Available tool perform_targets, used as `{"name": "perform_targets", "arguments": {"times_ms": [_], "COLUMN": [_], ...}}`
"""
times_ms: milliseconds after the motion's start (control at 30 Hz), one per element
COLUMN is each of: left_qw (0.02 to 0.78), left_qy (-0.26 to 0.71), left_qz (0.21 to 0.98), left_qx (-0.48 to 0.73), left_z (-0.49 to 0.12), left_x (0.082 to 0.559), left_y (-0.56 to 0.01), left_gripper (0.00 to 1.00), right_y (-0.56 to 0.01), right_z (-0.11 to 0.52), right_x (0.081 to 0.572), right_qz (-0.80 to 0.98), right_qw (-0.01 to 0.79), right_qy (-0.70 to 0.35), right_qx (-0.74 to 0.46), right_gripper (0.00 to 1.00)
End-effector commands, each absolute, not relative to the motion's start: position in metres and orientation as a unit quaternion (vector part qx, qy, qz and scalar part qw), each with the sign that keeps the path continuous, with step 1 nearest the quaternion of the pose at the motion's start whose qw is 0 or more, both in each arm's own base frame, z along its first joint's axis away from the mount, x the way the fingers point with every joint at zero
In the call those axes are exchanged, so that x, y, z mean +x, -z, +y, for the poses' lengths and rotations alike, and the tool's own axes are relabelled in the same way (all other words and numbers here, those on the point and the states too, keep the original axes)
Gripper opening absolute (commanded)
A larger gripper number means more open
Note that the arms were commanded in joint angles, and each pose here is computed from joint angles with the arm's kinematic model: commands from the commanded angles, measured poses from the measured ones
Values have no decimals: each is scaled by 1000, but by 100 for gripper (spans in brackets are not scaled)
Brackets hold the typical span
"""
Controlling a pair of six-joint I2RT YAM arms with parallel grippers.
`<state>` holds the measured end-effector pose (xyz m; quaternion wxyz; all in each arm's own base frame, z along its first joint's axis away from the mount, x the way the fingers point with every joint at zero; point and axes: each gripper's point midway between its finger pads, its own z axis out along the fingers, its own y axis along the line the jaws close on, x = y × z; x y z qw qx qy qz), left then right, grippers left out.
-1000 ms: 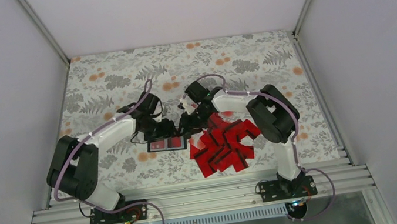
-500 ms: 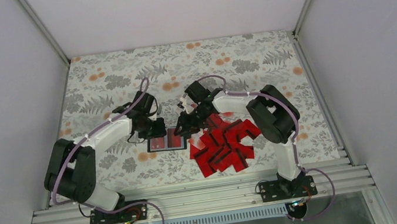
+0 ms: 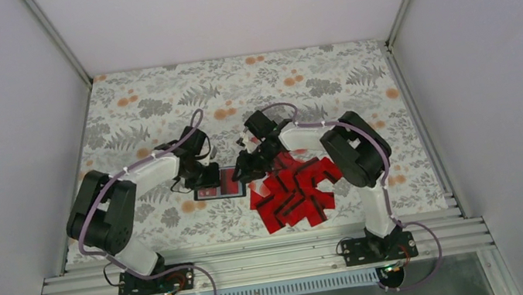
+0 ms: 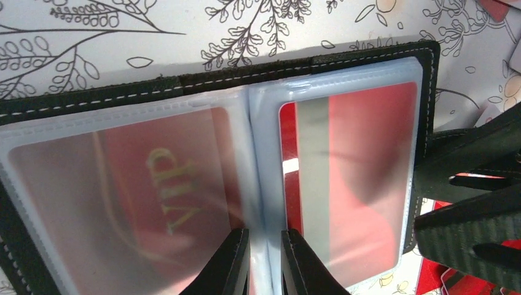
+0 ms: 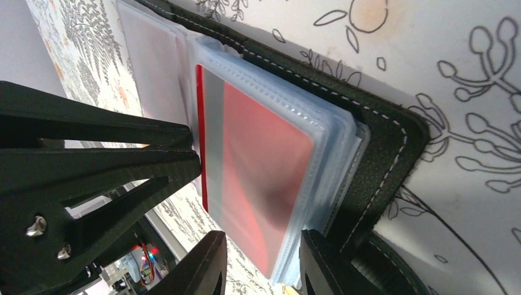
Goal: Put the credit cards into the card holder
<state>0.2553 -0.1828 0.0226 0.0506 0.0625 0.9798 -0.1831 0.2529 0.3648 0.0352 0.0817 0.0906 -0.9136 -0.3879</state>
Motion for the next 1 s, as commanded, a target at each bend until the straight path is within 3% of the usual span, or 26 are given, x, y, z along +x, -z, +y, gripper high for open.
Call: {"name": "perform_targets", "arguments": {"times_ms": [0, 967], "left_qw": [42, 28], "left_qy": [192, 210], "left_qz": [978, 973], "left_qx": [75, 87], "left_z": [-187, -203], "left_x": [253, 248], "left_y": [-13, -10], "left_gripper": [15, 15], "right_y": [-24, -39], "right_z": [369, 385], "right_x": [250, 250], "right_qz": [-913, -920], "right_qw": [91, 83], "right_qy": [388, 367], "right_qx": [89, 108], "right_gripper": [31, 31]}}
